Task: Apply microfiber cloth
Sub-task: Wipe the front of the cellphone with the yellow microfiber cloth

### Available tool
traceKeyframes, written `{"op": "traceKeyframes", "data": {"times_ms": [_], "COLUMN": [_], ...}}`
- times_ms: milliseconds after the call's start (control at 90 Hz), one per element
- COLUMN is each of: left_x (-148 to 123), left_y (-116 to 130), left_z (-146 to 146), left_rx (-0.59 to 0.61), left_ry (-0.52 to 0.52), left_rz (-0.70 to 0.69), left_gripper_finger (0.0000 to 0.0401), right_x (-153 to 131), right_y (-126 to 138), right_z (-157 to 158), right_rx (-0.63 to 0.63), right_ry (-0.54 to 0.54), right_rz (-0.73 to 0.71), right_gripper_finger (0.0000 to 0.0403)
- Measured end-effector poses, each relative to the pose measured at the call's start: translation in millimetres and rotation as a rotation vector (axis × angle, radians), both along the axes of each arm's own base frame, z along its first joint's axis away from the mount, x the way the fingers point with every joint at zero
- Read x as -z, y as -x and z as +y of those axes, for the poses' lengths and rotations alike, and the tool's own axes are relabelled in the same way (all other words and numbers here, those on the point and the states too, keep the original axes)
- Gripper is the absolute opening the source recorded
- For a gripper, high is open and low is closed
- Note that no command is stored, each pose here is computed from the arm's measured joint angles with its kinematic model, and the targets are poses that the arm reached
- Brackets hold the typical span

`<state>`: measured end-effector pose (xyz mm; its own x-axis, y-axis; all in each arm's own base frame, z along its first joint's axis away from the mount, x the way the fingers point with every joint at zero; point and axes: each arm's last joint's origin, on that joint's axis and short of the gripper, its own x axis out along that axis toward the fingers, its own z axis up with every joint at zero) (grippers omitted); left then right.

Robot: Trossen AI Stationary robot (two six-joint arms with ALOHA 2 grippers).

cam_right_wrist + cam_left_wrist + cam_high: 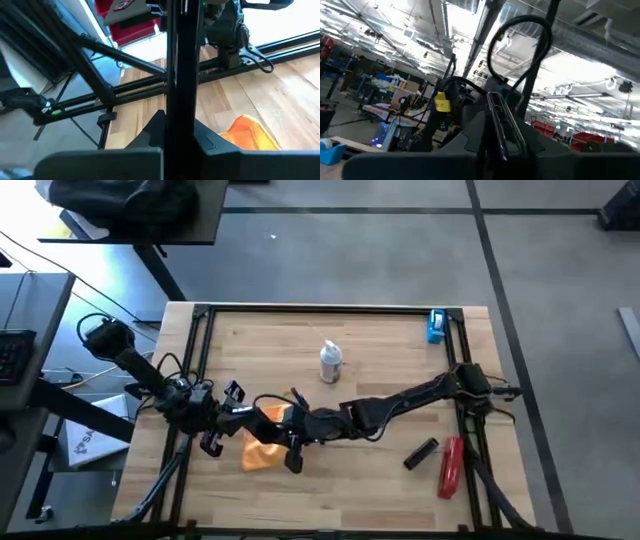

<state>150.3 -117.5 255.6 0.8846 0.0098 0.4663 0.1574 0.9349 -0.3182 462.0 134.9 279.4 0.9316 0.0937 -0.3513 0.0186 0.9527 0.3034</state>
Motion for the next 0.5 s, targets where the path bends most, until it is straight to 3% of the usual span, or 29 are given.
{"op": "traceKeyframes", "data": {"times_ms": [289, 500], "left_x": [-8.6, -4.3], "left_y": [20.8, 25.5], "left_z": [-8.7, -16.3], "left_rx": [-0.022, -0.018], "left_ry": [-0.114, -0.204], "left_rz": [0.01, 0.062], "left_gripper_finger": [0.0156, 0.0188], "right_x": [-23.6, -35.3], "right_y": [28.2, 47.3], "right_z": [3.6, 6.5], "right_rx": [0.0, 0.027], "right_ry": [-0.02, -0.055], "right_rz": [0.117, 0.196], "right_gripper_finger": [0.0001, 0.0001]}}
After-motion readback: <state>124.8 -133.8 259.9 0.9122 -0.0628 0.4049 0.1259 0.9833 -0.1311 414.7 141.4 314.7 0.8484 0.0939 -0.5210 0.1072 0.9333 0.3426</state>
